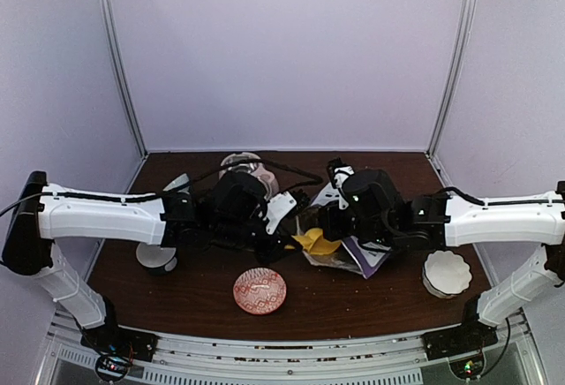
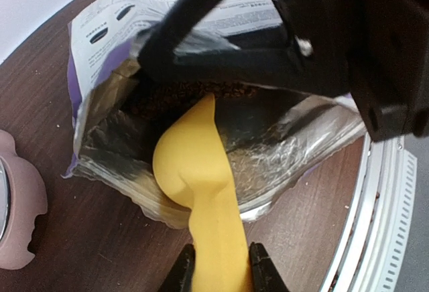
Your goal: Serve the pet food
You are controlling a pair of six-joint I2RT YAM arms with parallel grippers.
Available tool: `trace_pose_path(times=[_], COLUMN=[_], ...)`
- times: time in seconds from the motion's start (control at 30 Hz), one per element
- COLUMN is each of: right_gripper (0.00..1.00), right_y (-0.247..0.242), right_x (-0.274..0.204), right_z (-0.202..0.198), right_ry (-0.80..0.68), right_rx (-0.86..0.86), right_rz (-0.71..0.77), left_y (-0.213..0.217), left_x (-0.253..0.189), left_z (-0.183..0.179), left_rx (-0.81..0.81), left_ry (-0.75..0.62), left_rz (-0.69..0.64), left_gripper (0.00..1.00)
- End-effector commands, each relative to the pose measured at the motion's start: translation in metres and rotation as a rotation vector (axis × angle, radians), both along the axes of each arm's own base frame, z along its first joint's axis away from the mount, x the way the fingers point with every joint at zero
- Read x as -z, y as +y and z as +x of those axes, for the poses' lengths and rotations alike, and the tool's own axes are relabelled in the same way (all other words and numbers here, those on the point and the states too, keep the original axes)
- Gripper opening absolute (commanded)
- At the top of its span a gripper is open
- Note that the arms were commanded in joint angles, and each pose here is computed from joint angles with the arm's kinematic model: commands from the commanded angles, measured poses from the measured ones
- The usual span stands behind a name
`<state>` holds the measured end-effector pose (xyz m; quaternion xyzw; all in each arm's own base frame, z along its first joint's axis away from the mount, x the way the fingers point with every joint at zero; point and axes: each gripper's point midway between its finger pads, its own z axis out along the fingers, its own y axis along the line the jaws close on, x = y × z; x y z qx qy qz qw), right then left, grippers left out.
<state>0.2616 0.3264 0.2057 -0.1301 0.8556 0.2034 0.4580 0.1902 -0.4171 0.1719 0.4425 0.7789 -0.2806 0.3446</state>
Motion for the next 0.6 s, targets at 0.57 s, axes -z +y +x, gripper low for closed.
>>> trace_pose_path(times=[0.57], right_gripper=[0.0], right_y=[0.034], right_x=[-0.045], right_z=[-0.006], right_ry=[-0.085], right_rx=[-0.056], right_rz=[0.175], left_y=[0.016], left_x=[-0.028], left_z=[0.085], left_rx=[-0.51], left_ry=[-0.303], left_rz=[0.03], left_gripper=[0.0])
